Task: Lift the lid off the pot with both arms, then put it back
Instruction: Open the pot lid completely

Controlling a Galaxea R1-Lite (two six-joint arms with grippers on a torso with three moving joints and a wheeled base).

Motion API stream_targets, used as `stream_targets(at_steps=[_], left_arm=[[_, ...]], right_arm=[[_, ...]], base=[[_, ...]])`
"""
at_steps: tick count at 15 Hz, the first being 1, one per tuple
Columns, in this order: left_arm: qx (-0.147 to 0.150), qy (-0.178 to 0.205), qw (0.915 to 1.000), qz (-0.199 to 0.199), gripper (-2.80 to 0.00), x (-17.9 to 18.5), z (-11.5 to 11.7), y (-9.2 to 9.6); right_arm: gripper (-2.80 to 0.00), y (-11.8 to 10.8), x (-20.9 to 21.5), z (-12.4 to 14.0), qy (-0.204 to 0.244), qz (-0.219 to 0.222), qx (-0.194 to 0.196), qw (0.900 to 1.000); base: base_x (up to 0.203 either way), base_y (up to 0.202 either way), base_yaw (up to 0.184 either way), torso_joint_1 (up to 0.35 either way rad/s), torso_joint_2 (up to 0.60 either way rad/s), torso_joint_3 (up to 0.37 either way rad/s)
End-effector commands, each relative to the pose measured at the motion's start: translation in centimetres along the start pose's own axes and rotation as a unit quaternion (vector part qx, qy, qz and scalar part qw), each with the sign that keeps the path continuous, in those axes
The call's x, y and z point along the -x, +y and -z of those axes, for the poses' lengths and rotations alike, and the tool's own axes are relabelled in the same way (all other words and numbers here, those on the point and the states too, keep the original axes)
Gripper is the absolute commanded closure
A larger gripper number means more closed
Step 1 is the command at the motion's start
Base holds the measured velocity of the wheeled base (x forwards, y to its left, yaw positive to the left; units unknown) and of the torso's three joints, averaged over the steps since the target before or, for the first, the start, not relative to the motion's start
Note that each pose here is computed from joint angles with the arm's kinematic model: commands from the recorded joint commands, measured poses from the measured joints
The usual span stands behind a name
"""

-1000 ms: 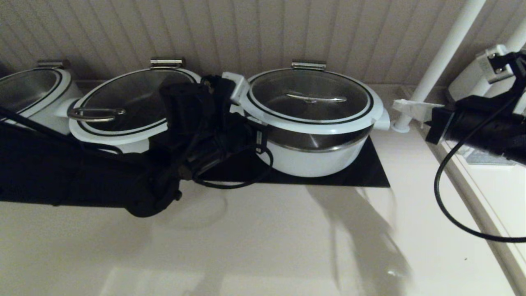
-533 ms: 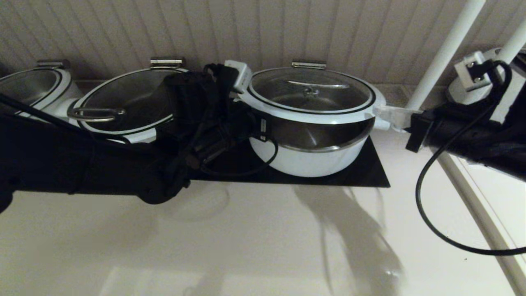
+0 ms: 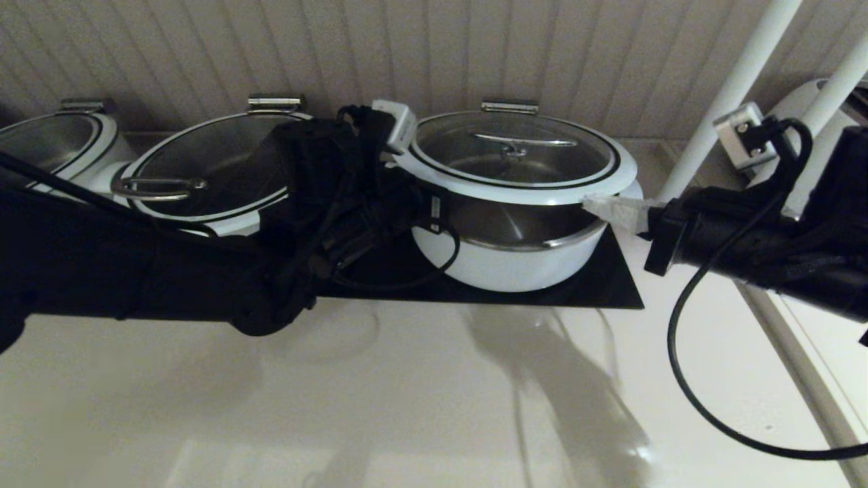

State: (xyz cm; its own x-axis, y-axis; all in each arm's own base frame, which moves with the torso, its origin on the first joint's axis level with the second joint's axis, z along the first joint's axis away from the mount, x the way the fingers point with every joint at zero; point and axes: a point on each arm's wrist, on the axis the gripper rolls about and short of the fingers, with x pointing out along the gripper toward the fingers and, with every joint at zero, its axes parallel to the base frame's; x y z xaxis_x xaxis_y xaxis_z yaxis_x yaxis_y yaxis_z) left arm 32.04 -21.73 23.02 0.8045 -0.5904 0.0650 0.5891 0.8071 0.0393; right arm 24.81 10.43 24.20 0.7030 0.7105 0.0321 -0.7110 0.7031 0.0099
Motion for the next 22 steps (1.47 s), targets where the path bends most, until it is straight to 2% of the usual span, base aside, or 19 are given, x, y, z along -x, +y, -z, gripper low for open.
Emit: stream_targets(at_steps=[1,5,7,9,12,17,20,22], left_arm=[[0.0,-0.002,1.0,0.0,0.0,0.0,0.0,0.0],[0.0,0.002,1.0,0.0,0.0,-0.2,0.4,0.0],[0.0,-0.001,1.0,0.0,0.0,-0.5,0.3,0.0],[0.0,-0.008,1.0,0.0,0.0,-0.8,-0.1,0.0],[-0.001,-0.017,0.9999,0.0,0.0,-1.2,-0.5,0.1],[-0.001,-0.018,0.9998,-0.001,0.0,-1.2,-0.6,0.1],[-0.001,-0.018,0.9998,-0.003,0.0,-1.2,-0.6,0.2],[-0.001,-0.018,0.9998,-0.003,0.0,-1.2,-0.5,0.2]], right_arm=[[0.0,0.7,0.3,-0.4,-0.006,-0.011,0.002,1.0],[0.0,1.6,2.2,-1.5,0.002,-0.013,-0.001,1.0],[0.0,2.2,3.6,-1.5,0.023,-0.014,-0.011,1.0],[0.0,2.5,4.2,0.1,0.058,-0.017,-0.026,0.998],[0.0,2.1,3.2,1.8,0.086,-0.018,-0.039,0.995],[0.0,0.0,-1.1,3.8,0.036,0.006,-0.014,0.999],[0.0,-0.6,-2.4,4.9,0.038,0.018,-0.015,0.999],[0.0,-1.2,-3.5,5.0,0.021,0.035,-0.007,0.999]], base=[[0.0,0.0,0.0,0.0,0.0,0.0],[0.0,0.0,0.0,0.0,0.0,0.0],[0.0,0.0,0.0,0.0,0.0,0.0],[0.0,0.0,0.0,0.0,0.0,0.0],[0.0,0.0,0.0,0.0,0.0,0.0],[0.0,0.0,0.0,0.0,0.0,0.0],[0.0,0.0,0.0,0.0,0.0,0.0],[0.0,0.0,0.0,0.0,0.0,0.0]])
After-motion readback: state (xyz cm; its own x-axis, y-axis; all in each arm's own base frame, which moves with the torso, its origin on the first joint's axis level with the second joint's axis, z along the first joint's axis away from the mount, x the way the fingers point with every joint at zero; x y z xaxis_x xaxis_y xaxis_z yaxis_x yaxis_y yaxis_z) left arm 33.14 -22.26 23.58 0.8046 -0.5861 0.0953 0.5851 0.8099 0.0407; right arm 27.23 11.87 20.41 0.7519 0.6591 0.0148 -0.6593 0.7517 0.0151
